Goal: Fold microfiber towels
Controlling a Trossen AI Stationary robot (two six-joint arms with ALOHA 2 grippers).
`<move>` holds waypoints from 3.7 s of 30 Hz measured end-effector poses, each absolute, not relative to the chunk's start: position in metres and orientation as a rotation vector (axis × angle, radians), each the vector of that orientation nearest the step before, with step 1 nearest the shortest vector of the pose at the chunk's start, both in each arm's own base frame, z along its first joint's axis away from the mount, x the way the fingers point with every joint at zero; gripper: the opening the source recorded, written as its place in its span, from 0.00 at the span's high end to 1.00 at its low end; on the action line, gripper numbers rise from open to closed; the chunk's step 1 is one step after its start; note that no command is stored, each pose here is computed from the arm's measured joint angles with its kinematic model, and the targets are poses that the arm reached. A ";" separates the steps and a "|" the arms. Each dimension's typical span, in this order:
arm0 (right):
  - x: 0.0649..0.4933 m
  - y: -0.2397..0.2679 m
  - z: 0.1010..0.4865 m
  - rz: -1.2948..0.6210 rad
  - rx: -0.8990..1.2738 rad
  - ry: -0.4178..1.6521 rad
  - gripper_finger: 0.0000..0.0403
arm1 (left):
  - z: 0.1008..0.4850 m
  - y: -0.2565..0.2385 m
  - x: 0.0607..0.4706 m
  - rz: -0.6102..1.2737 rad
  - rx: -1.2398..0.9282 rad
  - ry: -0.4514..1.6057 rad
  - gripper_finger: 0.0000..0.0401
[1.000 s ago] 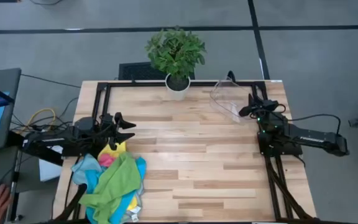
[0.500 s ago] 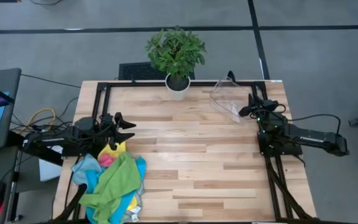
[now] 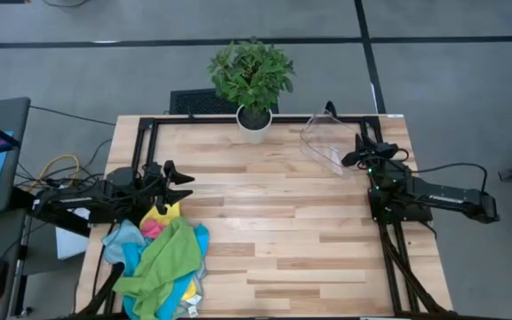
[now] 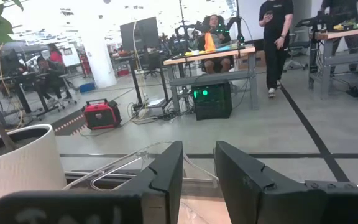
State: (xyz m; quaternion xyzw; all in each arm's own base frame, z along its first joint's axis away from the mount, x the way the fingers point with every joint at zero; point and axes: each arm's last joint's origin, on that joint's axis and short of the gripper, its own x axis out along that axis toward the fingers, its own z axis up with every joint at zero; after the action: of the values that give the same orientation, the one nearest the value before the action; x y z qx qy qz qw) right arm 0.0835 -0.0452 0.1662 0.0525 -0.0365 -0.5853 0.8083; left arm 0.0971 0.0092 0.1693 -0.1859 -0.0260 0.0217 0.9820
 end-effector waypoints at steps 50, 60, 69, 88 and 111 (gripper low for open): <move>0.088 -0.039 0.185 -0.992 0.421 -0.327 0.70 | 0.232 0.011 0.082 -0.076 -1.197 -0.503 0.40; 0.092 -0.033 0.193 -0.821 0.404 -0.313 0.70 | 0.327 -0.009 0.100 -0.126 -1.185 0.223 0.40; 0.092 -0.034 0.192 -0.825 0.400 -0.307 0.70 | 0.345 -0.056 0.140 -0.092 -1.127 1.058 0.40; 0.092 -0.034 0.189 -0.834 0.390 -0.270 0.70 | 0.270 -0.196 0.158 0.177 -0.773 1.504 0.40; 0.092 -0.034 0.188 -0.837 0.385 -0.253 0.70 | 0.219 -0.231 0.148 0.502 -0.682 1.667 0.58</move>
State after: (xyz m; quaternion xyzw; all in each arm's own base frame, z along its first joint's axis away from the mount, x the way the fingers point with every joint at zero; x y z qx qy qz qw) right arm 0.0922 -0.0337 0.1877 0.1852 -0.1219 -0.4029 0.8880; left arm 0.1476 -0.2312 0.2191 -0.2936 0.7172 0.2161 0.5938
